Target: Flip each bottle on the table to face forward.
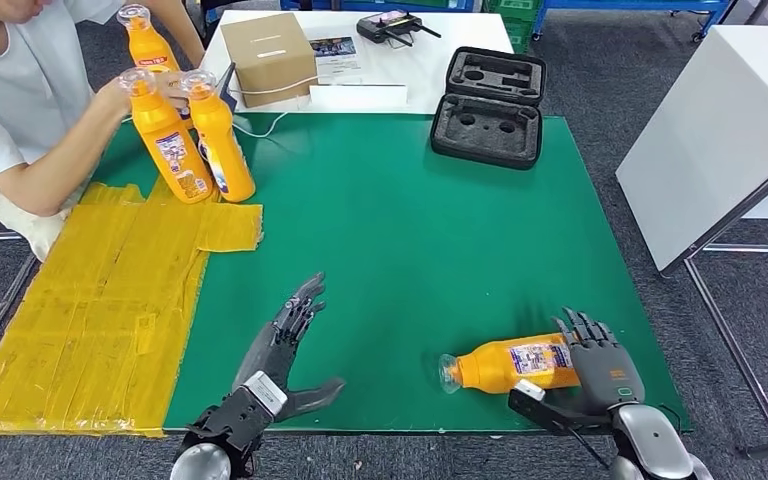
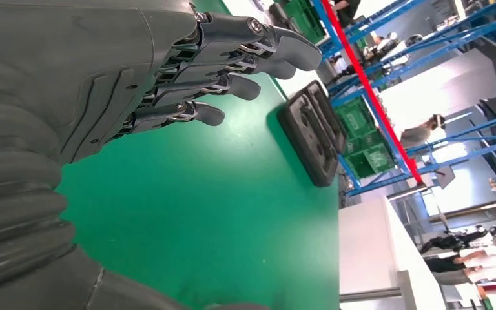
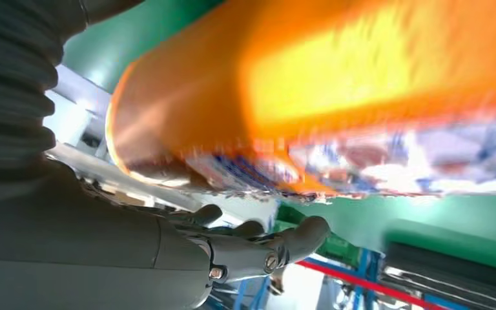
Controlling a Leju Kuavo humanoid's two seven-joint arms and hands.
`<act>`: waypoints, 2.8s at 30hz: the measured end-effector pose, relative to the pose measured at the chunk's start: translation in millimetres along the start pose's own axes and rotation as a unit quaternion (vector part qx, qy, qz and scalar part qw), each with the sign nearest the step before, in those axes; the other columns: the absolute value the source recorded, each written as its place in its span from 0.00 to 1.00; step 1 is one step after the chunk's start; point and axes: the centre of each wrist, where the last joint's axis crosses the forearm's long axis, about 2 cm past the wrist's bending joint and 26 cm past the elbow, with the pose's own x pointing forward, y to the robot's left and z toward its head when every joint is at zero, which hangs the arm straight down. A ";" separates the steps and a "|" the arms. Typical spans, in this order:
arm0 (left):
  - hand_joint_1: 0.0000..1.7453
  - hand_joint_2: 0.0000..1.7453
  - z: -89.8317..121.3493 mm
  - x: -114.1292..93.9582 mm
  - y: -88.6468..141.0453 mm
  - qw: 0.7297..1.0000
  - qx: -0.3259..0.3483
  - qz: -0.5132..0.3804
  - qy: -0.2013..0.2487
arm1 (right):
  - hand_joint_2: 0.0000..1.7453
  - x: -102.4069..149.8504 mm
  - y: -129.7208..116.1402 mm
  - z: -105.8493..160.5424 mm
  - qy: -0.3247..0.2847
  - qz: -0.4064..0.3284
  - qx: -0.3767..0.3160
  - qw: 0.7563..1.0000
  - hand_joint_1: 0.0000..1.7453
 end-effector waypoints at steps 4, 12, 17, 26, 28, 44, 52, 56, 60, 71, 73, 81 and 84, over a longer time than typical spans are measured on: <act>0.00 1.00 -2.3 -1.9 -1.4 1.000 -0.006 0.002 0.002 | 1.00 4.1 1.4 -18.1 -0.010 0.011 0.008 1.000 0.21; 0.00 1.00 -3.6 -3.5 -5.9 1.000 -0.014 0.009 0.007 | 1.00 14.2 11.2 -33.3 -0.025 0.029 0.021 0.999 0.83; 0.00 1.00 -3.3 -4.3 -6.6 1.000 -0.015 0.011 0.009 | 1.00 16.7 10.8 -39.3 -0.028 0.035 0.021 0.999 0.94; 0.00 1.00 -2.5 -5.8 -7.3 1.000 -0.012 0.015 0.013 | 1.00 22.8 11.4 -38.9 -0.035 0.026 -0.032 0.999 1.00; 0.00 1.00 -0.9 -6.1 -7.9 1.000 -0.010 0.015 0.015 | 1.00 31.6 10.4 -34.4 -0.039 -0.001 -0.083 0.996 1.00; 0.00 1.00 4.3 -6.7 -11.4 1.000 0.004 0.010 0.011 | 1.00 97.0 -81.4 -18.1 -0.102 -0.365 -0.361 0.852 1.00; 0.00 1.00 3.8 -6.4 -11.5 1.000 0.005 0.010 0.010 | 1.00 110.4 -89.1 -17.2 -0.132 -0.425 -0.342 0.828 1.00; 0.00 1.00 0.7 -5.0 -11.2 1.000 0.003 0.009 0.005 | 1.00 135.5 -89.9 -19.5 -0.179 -0.487 -0.275 0.810 1.00; 0.00 1.00 -5.1 -2.1 -11.6 1.000 0.001 0.009 -0.005 | 1.00 174.5 -84.6 -21.8 -0.232 -0.530 -0.194 0.792 1.00; 0.00 1.00 -10.8 0.2 -10.2 1.000 0.004 0.012 -0.016 | 1.00 220.4 -73.2 -19.5 -0.284 -0.550 -0.106 0.779 1.00; 0.00 1.00 -12.4 0.9 -9.6 1.000 0.004 0.015 -0.019 | 1.00 230.7 -69.5 -18.3 -0.292 -0.549 -0.089 0.778 1.00; 0.00 1.00 -18.7 4.2 -9.2 0.999 0.005 0.028 -0.029 | 1.00 258.4 -52.8 -16.0 -0.325 -0.527 -0.028 0.785 1.00; 0.00 1.00 -20.2 4.7 -8.2 0.999 0.009 0.030 -0.031 | 1.00 264.7 -46.5 -14.5 -0.334 -0.517 -0.012 0.788 1.00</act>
